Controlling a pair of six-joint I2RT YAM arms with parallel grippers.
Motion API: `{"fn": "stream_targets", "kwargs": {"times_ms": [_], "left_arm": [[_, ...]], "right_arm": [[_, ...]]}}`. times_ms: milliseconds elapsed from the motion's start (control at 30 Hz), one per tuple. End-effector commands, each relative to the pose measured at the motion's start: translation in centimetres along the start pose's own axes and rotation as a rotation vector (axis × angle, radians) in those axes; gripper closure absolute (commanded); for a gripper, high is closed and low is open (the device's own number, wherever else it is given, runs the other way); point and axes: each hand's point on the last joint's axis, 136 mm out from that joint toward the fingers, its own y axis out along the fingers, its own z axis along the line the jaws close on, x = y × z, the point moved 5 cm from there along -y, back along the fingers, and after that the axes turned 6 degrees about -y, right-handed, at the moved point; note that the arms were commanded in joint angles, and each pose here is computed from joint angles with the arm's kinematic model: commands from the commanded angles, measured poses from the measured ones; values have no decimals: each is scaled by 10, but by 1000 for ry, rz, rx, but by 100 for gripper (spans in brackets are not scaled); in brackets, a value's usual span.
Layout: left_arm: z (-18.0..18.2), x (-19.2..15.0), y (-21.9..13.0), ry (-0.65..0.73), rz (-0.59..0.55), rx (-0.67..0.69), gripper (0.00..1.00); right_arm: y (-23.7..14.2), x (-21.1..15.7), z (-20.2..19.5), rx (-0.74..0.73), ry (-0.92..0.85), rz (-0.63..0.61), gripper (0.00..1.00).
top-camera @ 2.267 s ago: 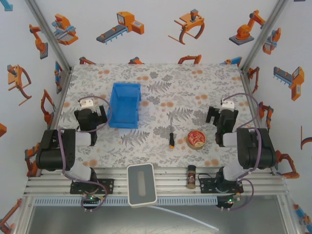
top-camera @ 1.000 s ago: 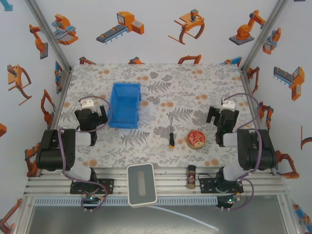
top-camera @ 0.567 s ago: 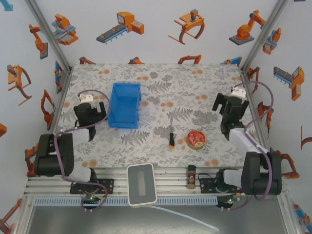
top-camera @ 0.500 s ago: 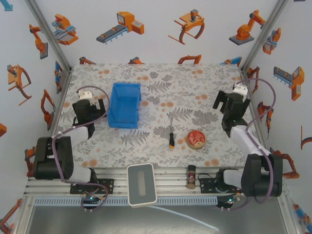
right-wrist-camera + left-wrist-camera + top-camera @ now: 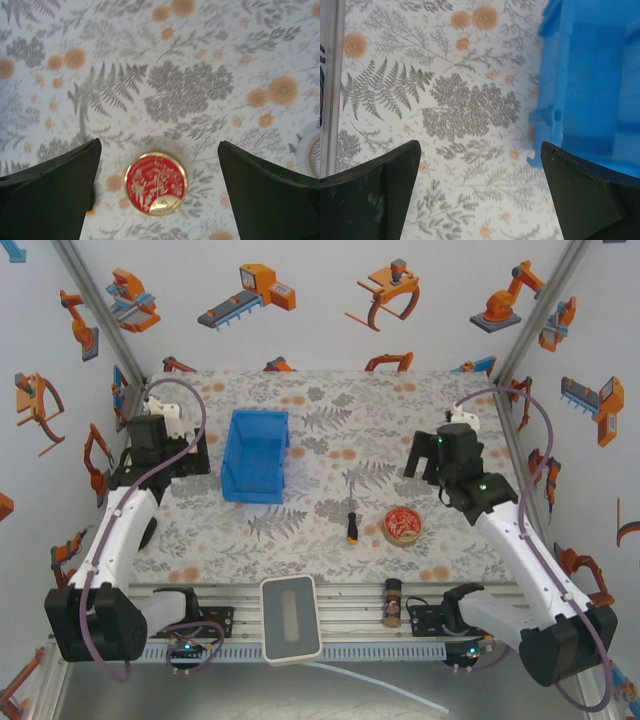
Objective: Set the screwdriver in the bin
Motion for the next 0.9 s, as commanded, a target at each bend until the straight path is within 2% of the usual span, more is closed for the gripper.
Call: {"fn": "stream_targets", "kwargs": {"times_ms": [0,133,267,433,600,867], "left_arm": [[-6,-17,-28,71,108,-58,3],[-2,0,-49,90,34,-23,3],[-4,11,-63,122,14,-38,3],[-14,8,-67,106,30,-114,3],[-19,2,-66,92,54,-142,3],[-21,-9,-63,99,81,-156,3]], "right_arm": [[-9,-41,20,41,18,179,15],[-4,-61,55,125,-4,247,22],[1,-79,88,129,-70,291,22],[18,-104,128,111,-170,353,22],[43,-132,153,65,-229,423,27],[65,-155,168,70,-198,466,37]]}}
